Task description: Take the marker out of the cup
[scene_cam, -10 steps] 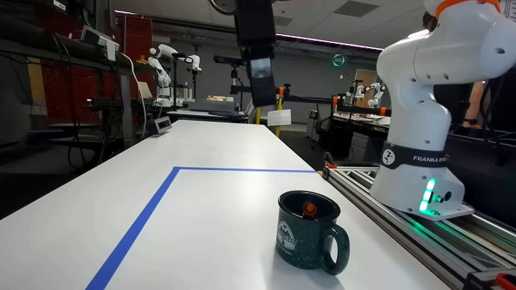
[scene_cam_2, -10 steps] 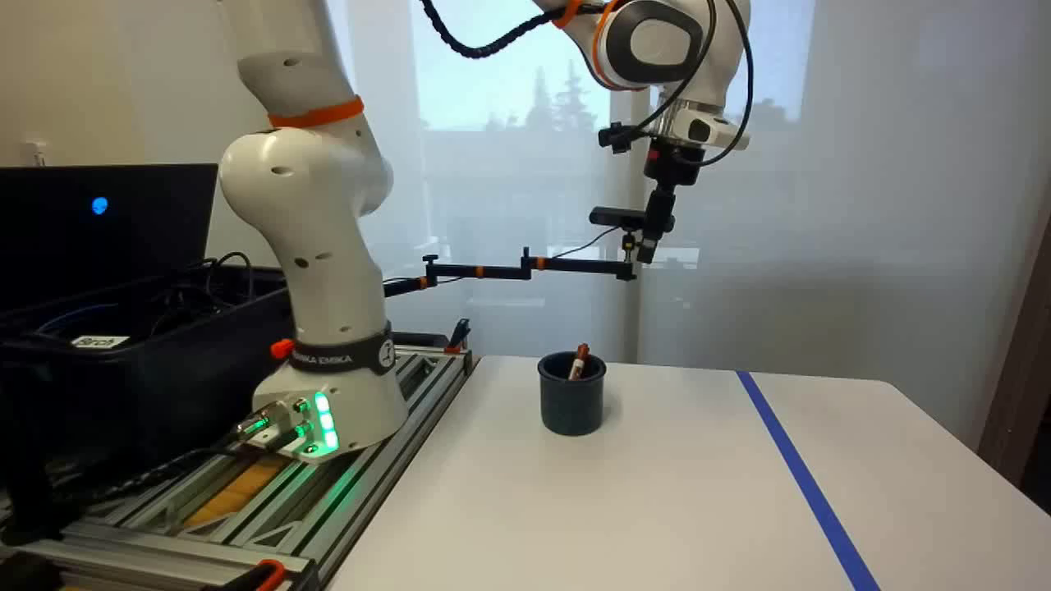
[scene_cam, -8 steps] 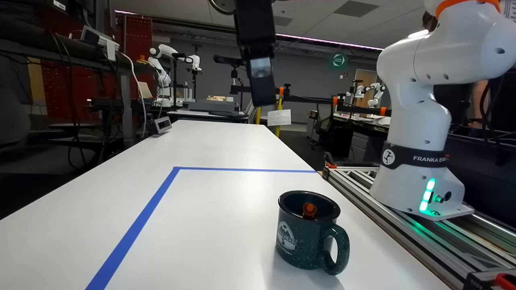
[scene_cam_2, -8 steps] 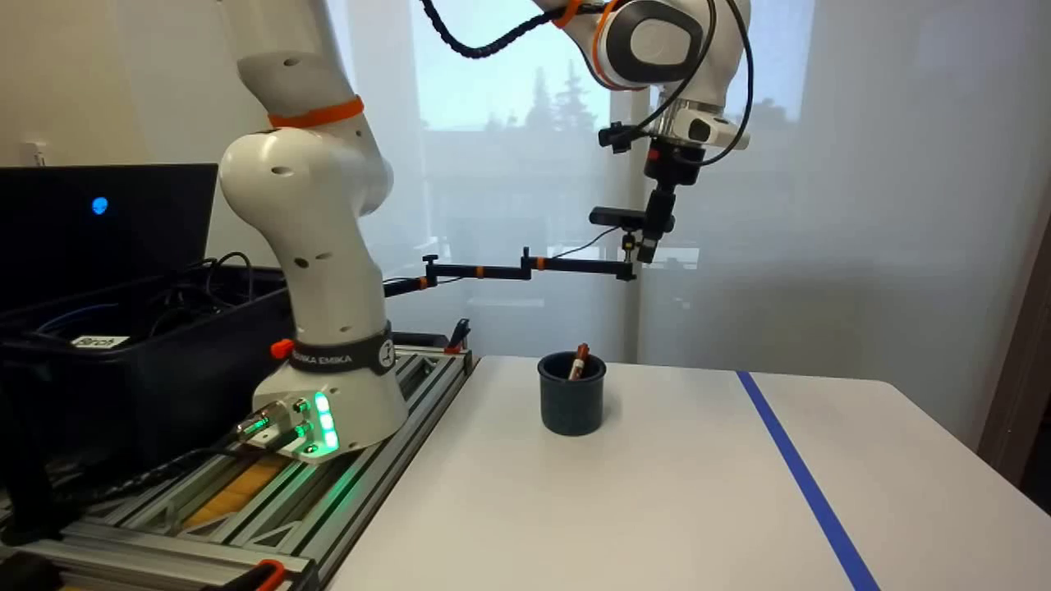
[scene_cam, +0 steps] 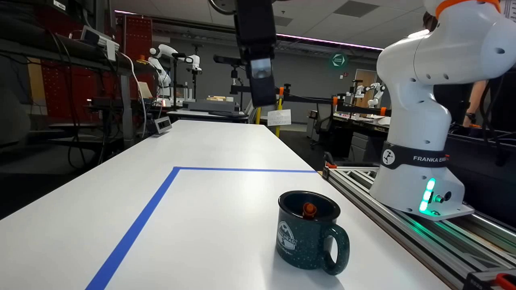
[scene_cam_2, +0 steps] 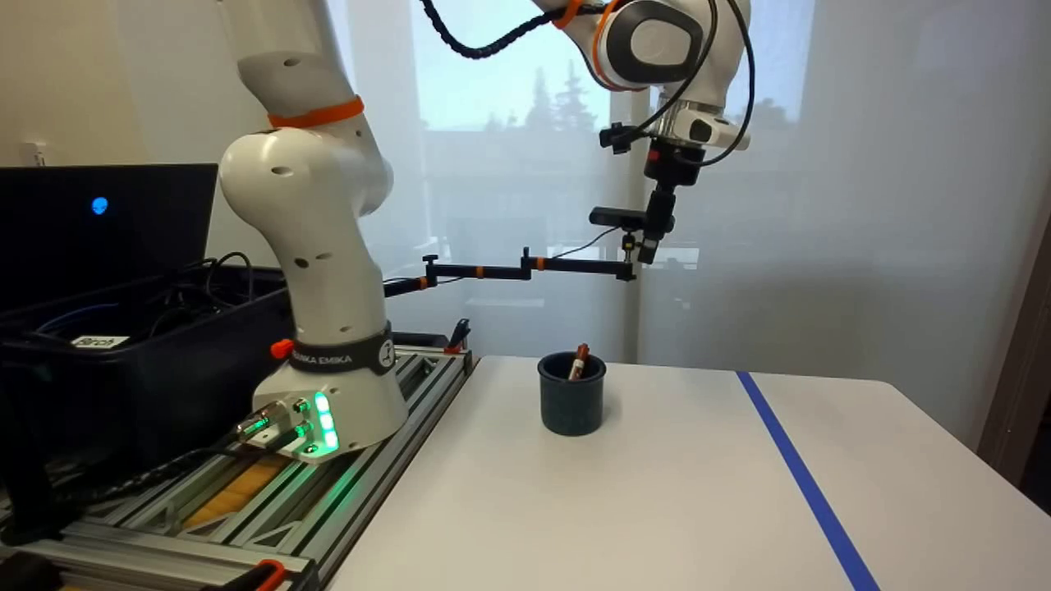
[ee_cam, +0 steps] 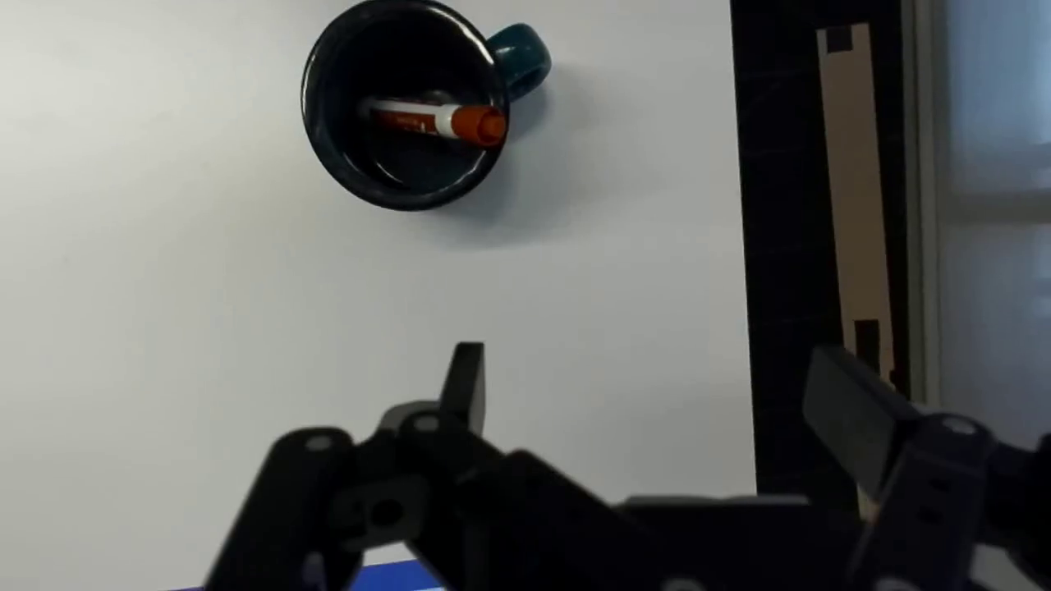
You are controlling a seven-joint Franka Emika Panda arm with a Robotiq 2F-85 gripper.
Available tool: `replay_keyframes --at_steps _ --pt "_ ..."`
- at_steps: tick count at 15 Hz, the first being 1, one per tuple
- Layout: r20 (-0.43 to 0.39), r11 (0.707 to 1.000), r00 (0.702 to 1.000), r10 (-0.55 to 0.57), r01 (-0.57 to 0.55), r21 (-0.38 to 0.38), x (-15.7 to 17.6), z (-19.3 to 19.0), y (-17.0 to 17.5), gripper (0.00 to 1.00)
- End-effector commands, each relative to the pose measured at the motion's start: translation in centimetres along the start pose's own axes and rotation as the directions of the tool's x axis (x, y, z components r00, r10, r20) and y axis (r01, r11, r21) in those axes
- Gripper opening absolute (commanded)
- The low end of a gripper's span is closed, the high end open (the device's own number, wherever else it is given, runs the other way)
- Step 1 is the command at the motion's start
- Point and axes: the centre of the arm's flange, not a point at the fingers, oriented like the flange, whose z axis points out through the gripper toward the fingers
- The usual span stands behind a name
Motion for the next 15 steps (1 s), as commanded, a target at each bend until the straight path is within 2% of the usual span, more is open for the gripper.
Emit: replay_keyframes --at_steps 1,4,7,8,9,11,13,15 --pt "0.003 0.981 0.982 -0.187 0.187 -0.056 -1.0 -0.2 -1.0 1.00" --pt "0.021 0.938 0.941 -0.338 0.338 -0.069 -3.1 1.5 -2.0 1.00" --pt "0.060 0.873 0.873 -0.484 0.487 -0.029 -5.7 3.9 -2.7 1.00" --pt "0.062 0.913 0.914 -0.402 0.405 -0.050 -3.3 3.0 -3.0 1.00" --pt "0.074 0.898 0.897 -0.435 0.439 -0.045 -3.9 3.7 -3.2 1.00" --pt "0.085 0.884 0.883 -0.462 0.466 -0.044 -4.4 4.3 -3.2 1.00" --pt "0.044 0.853 0.858 -0.511 0.513 -0.091 -3.8 3.6 -3.3 1.00" --pt "0.013 0.831 0.839 -0.544 0.541 -0.131 -5.0 3.4 -2.6 1.00"
